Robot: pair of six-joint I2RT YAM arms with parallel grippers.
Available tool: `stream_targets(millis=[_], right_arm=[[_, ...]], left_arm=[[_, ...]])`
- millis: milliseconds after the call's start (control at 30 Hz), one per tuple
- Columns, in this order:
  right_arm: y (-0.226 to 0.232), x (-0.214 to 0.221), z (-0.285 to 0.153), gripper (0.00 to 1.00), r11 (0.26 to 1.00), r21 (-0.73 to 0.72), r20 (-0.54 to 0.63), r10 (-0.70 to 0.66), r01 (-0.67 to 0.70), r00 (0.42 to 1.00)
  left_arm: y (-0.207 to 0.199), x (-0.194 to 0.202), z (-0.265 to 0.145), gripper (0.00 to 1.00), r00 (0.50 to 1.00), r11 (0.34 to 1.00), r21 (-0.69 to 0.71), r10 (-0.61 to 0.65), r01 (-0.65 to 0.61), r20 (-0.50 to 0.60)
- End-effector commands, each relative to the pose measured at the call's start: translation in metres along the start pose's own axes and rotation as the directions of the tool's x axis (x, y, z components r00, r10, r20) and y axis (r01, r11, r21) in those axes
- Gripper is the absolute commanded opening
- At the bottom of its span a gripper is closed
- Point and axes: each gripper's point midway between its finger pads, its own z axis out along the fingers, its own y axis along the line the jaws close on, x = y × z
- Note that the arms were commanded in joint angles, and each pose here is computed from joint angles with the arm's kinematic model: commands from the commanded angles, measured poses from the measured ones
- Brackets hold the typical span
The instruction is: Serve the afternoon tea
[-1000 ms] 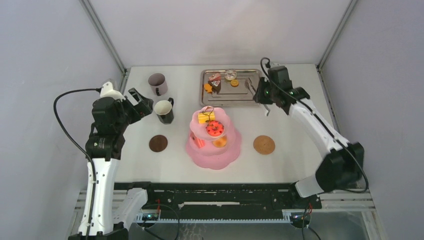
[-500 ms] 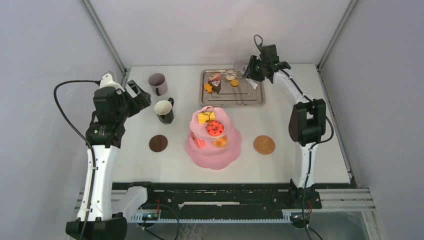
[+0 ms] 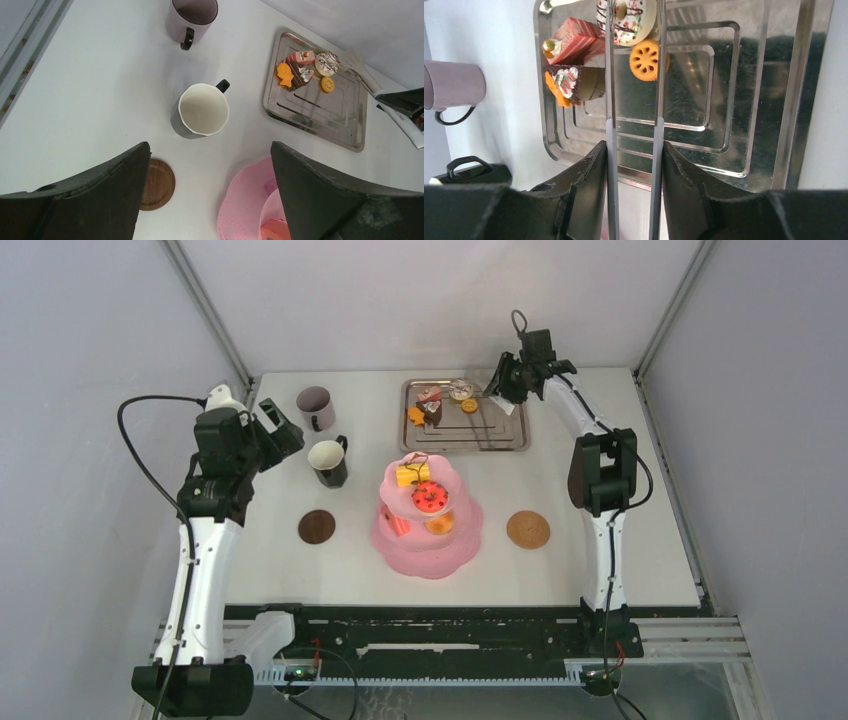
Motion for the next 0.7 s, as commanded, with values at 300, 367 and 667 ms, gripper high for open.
stream_targets(millis=[300,367,667], right_arm=[[0.012,-0.006,0.005,0.49,0.995,-0.098,-0.010,0.036,-0.037,0.999],[0.013,-0.005,0.006,0.49,0.992,-0.112,-0.017,0.049,-0.051,0.999],[0.015,-0.003,-0.001,0.24,0.988,-0.137,-0.030,0.062,-0.065,0.998]], left_arm=[[-0.009,-0.030,-0.007,0.94,0.996,1.000,0.026,-0.003,0.001,0.090],[-0.009,-0.029,-0.007,0.94,0.996,1.000,0.024,-0.002,0.000,0.088],[-0.007,-0.027,-0.007,0.94,0.996,1.000,0.022,0.001,-0.003,0.088]])
